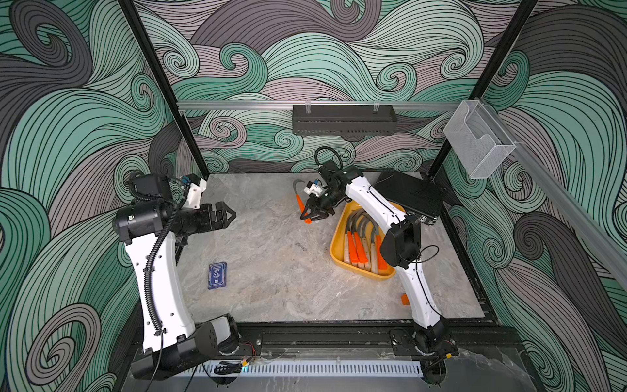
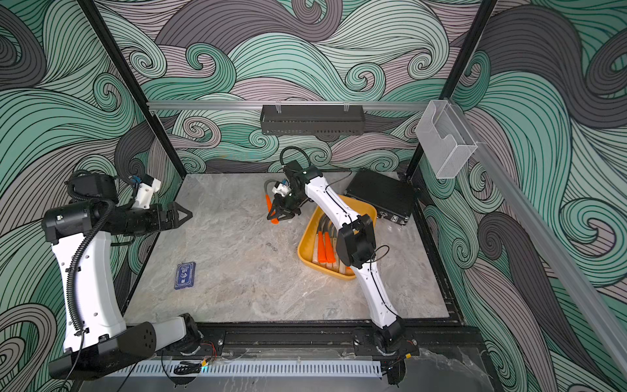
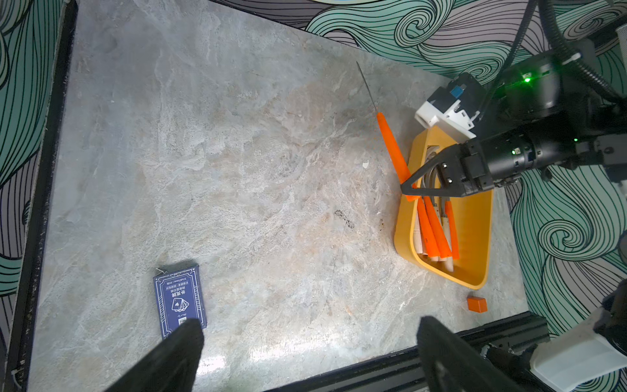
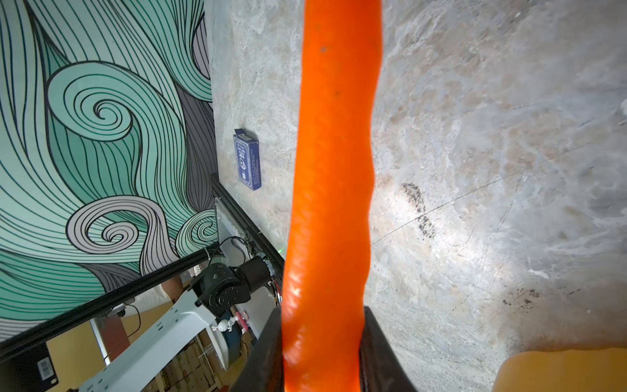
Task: Put small sickles into storage boxes
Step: Place the sickle in the storage box.
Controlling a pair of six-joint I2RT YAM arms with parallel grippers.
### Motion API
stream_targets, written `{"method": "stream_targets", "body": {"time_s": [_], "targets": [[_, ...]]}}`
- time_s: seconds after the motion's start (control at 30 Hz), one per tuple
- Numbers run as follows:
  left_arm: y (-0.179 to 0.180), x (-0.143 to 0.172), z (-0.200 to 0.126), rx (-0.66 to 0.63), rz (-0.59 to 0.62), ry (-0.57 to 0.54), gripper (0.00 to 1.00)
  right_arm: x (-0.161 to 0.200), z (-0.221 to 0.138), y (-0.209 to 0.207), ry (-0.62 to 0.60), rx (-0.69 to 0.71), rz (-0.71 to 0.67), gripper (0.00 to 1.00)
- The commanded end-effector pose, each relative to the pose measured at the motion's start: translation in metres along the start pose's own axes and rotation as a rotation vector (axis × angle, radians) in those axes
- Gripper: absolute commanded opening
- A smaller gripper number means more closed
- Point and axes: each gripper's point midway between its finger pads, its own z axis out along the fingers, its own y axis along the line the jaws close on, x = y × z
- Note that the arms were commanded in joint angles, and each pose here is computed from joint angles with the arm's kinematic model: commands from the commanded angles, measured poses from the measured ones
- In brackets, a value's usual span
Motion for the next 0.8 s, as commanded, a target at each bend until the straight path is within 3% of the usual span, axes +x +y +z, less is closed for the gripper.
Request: {"method": "stream_targets", "body": {"time_s": [0.0,0.47,0.77], "targets": [[-0.008,-0.009,-0.010,0.016,0.013,-0.050,0.98,0.020,-0.016,0.034,0.007,-0.071,-0.076,0.00],[-0.008,-0.010,-0.009,0.026,0.023,-0.052,0.99,0.130,-0.069,0.055,0.037,-0.096,-0.122,0.00],[-0.011,-0.016,-0.009,0.046,0.015,-0.068,0.99,0.201,-0.111,0.028,-0.053,-0.052,-0.051,0.00]]}}
